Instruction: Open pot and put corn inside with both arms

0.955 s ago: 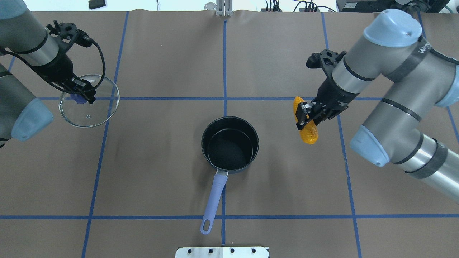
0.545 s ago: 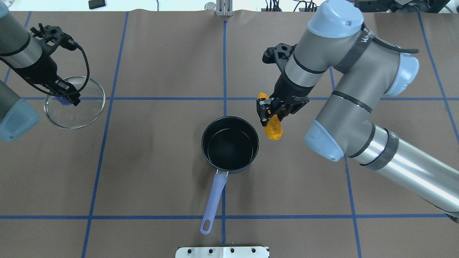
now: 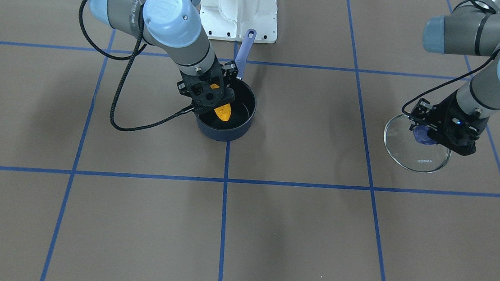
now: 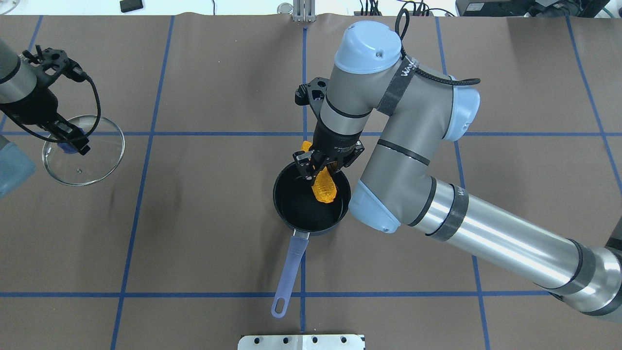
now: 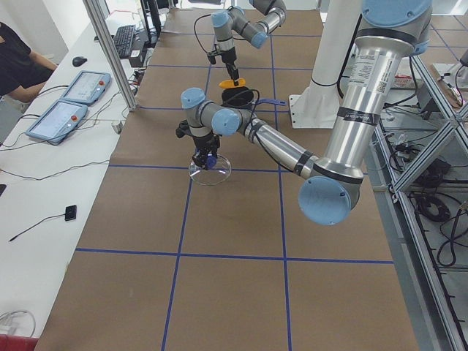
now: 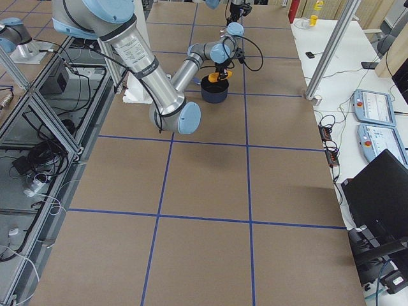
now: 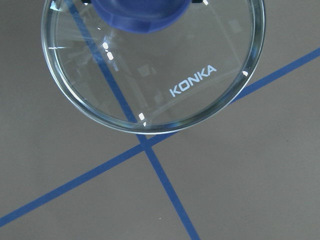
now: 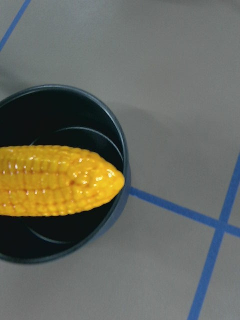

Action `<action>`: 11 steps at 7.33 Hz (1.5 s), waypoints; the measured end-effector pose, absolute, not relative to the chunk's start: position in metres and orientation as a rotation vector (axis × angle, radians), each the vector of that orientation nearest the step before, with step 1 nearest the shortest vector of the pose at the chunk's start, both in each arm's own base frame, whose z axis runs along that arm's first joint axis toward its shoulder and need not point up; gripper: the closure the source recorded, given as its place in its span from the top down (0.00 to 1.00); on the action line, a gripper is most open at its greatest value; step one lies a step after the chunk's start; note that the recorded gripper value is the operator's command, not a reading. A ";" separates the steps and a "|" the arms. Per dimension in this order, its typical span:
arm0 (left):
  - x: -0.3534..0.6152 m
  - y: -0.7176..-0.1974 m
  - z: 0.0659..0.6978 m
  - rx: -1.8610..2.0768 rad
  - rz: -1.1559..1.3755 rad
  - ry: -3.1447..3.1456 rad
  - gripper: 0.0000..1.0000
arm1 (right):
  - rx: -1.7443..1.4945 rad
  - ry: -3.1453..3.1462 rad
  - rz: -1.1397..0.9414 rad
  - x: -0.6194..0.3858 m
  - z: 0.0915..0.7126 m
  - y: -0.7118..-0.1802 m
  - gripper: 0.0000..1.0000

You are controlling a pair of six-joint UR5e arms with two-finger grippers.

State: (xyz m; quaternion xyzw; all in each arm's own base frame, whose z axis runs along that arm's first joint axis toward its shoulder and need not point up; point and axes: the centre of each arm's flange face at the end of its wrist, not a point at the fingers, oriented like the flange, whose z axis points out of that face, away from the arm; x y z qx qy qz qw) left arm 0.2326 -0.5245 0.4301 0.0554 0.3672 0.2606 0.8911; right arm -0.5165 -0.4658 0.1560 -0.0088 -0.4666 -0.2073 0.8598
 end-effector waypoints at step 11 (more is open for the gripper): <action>0.256 -0.535 0.520 0.052 0.558 0.853 0.61 | 0.045 -1.007 -0.437 -0.490 0.138 -0.467 1.00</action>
